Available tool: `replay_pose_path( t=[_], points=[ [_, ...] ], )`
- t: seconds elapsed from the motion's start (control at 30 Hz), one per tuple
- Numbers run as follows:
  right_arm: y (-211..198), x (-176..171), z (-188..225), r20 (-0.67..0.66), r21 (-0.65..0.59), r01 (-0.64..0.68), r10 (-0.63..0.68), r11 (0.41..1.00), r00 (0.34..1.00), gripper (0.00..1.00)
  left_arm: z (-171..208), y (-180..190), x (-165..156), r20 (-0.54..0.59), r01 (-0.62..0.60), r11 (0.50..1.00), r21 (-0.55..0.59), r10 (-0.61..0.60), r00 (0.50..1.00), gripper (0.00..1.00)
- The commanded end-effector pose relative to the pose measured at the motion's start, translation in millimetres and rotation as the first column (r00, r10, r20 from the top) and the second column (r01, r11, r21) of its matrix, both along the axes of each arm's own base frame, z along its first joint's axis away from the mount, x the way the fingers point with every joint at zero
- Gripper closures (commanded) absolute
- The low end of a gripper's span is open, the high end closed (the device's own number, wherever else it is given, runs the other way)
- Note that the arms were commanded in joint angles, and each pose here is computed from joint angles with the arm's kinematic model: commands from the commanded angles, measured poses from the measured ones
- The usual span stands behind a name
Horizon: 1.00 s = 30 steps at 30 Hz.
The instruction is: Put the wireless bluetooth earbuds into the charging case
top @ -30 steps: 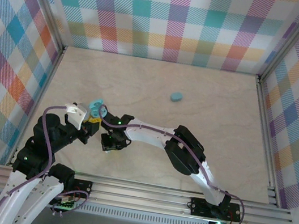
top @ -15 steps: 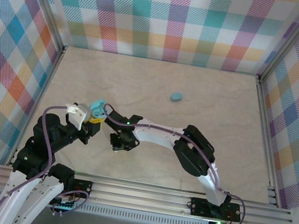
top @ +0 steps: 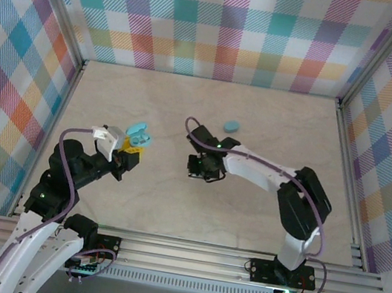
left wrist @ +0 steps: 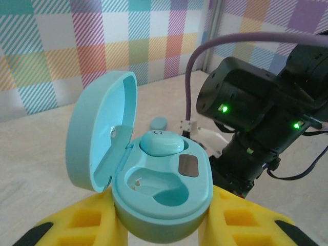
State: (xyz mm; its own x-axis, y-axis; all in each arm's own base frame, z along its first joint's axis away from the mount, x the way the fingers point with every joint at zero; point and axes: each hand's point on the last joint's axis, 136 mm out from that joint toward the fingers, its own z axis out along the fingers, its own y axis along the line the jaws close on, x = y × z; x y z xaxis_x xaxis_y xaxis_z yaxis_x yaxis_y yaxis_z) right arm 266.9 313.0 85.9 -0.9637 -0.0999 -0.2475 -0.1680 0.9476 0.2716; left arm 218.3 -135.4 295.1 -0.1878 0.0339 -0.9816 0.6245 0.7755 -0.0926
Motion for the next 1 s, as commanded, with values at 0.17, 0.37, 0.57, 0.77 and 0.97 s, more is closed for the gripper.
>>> replay_pose_path(
  t=[0.17, 0.37, 0.57, 0.77, 0.97],
  points=[
    [-59, 18, 74, 0.128, 0.047, 0.033, -0.038, 0.998, 0.991, 0.84, 16, -25, 17, 0.035, 0.110, 0.991, -0.070, -0.107, 0.994, 0.98],
    [-76, 21, 145, 0.249, 0.082, -0.003, -0.017, 0.997, 0.968, 0.84, 15, -51, 26, 0.098, 0.199, 0.980, -0.012, -0.197, 0.976, 0.98],
    [-76, 14, 195, 0.326, 0.163, -0.057, 0.001, 0.985, 0.945, 0.83, 9, -78, 31, 0.158, 0.270, 0.959, 0.083, -0.280, 0.947, 0.98],
    [-55, 3, 224, 0.325, 0.298, -0.138, 0.035, 0.945, 0.945, 0.83, 3, -102, 38, 0.195, 0.315, 0.941, 0.122, -0.334, 0.922, 0.97],
    [-46, 1, 232, 0.310, 0.362, -0.139, 0.022, 0.922, 0.951, 0.86, 3, -123, 51, 0.201, 0.317, 0.939, 0.132, -0.339, 0.919, 0.97]
  ],
)
